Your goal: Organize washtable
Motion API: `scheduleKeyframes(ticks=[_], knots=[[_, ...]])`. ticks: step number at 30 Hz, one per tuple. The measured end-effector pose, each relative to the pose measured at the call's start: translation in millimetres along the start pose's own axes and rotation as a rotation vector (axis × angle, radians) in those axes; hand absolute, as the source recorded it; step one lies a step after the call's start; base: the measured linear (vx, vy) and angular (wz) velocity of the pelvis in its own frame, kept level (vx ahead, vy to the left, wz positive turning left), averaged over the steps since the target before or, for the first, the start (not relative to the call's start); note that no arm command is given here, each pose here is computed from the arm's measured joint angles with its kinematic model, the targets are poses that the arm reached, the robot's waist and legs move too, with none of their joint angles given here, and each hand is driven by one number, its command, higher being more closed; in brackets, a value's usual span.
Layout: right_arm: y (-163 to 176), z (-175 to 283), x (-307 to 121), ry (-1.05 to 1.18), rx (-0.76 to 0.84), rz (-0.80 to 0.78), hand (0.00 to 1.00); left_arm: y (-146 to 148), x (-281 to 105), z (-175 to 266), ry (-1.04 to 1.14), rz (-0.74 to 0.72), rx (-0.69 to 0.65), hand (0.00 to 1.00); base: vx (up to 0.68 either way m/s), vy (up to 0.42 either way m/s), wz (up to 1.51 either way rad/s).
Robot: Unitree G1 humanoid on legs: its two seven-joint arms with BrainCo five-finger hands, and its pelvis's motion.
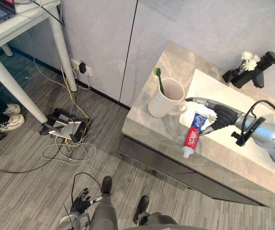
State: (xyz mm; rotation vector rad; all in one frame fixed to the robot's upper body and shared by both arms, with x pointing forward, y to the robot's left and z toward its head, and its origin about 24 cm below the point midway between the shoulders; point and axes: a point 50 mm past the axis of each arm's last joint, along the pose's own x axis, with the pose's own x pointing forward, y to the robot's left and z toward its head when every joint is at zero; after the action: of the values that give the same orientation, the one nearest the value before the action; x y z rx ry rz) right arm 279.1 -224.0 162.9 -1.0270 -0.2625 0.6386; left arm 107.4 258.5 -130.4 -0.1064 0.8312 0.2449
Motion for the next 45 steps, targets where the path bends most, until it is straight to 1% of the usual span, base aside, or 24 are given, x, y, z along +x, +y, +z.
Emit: scheduleKeyframes(ticks=[7,13,18,22,31,44,45], knots=[[6.2,-2.6,-1.4,0.011,0.01,0.019,0.0,0.1,-0.4,-2.0,0.008,0.001,-0.001,0.0,0.07,0.004,0.01],[19.3,-8.6,-6.9,0.049,-0.03,0.069,0.0,-1.6,-0.7,-3.9,0.012,-0.001,-0.006,0.0,-0.02,0.009,-0.01],[28.8,-12.0,-17.5,0.076,-0.13,0.143,0.0,-0.1,-2.2,-6.6,0.02,0.002,-0.003,0.0,-0.02,0.008,-0.02],[30.3,-10.1,-17.8,0.067,-0.169,0.153,0.0,2.8,-4.3,-9.5,0.029,0.008,0.003,0.0,0.02,0.007,-0.03],[33.3,-6.7,-18.0,0.04,-0.336,0.16,0.0,2.6,-4.3,-9.6,0.032,0.005,0.021,0.0,0.04,0.001,-0.01],[40.3,-1.4,-21.9,0.016,-0.357,0.183,0.0,3.5,-4.5,-10.2,0.036,0.02,0.036,0.0,0.0,0.0,0.0],[40.8,-0.3,-22.2,0.011,-0.357,0.178,1.0,3.6,-4.5,-10.2,0.036,0.02,0.036,0.0,0.0,0.0,0.05]])
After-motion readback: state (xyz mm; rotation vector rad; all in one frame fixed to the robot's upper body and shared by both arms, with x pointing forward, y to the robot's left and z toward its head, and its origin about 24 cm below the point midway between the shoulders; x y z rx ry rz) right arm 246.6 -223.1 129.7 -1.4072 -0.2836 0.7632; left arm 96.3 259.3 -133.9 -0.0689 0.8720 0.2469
